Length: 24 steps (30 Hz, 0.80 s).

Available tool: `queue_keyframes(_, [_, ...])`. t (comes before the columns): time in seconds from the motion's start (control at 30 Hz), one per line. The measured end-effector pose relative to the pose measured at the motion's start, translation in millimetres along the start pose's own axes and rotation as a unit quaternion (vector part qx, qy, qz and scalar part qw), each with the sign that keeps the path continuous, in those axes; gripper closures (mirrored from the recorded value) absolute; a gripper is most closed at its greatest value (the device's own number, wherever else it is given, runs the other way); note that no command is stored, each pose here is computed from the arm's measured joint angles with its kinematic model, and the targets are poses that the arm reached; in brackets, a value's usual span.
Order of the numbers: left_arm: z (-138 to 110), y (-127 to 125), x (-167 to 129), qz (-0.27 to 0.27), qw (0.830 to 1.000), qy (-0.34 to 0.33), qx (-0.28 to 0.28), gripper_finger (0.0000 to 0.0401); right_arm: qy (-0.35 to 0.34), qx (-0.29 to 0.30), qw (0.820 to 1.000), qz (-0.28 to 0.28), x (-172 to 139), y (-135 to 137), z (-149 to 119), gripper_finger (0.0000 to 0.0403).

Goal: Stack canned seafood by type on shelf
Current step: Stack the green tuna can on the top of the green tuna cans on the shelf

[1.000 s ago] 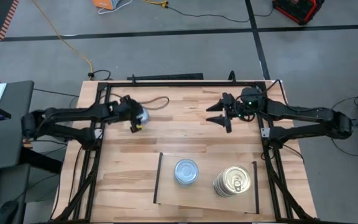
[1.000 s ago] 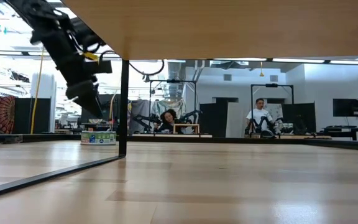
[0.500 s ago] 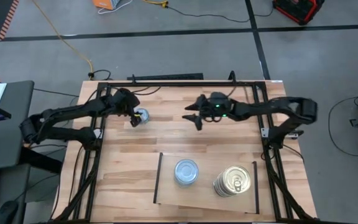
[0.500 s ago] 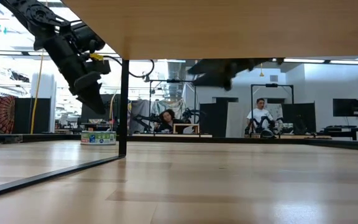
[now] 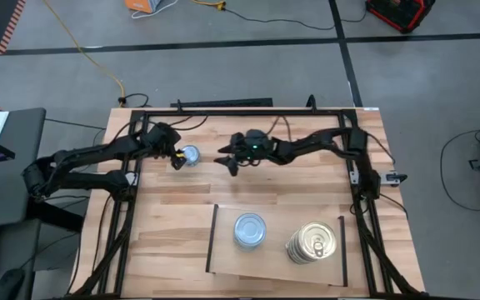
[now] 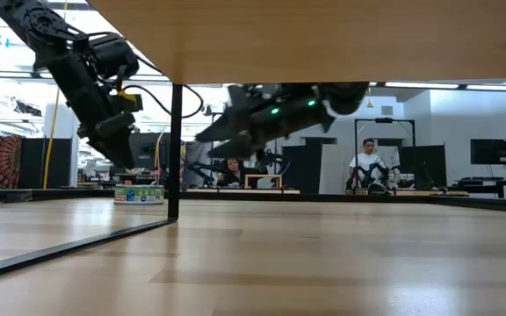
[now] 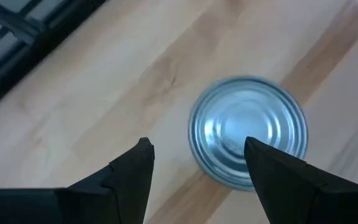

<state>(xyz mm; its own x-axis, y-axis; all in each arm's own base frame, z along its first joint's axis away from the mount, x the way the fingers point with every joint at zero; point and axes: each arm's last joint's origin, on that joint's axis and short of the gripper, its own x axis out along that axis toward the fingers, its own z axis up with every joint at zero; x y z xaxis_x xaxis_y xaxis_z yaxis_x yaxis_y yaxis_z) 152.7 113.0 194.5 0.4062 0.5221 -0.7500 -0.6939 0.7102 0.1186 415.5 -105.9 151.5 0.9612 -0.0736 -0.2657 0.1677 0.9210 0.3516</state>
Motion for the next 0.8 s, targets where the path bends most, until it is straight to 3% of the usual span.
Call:
queue_keyframes(0.33, [-2,-4,3,-0.058,0.998,-0.011,0.011,0.0159,0.084,0.031,0.996,-0.013,44,-13,-16,0.0133])
queue_keyframes(0.47, [1,0,4,-0.046,0.999,-0.026,0.008,0.0167,0.070,-0.036,0.997,0.012,57,-8,-7,0.0133])
queue_keyframes(0.67, [6,13,12,-0.059,0.996,-0.037,-0.064,0.0201,0.046,-0.144,0.988,-0.030,65,13,5,0.0133])
queue_keyframes(0.8, [3,20,26,-0.054,0.994,-0.012,-0.096,0.0225,0.037,-0.170,0.984,-0.026,67,22,9,0.0133])
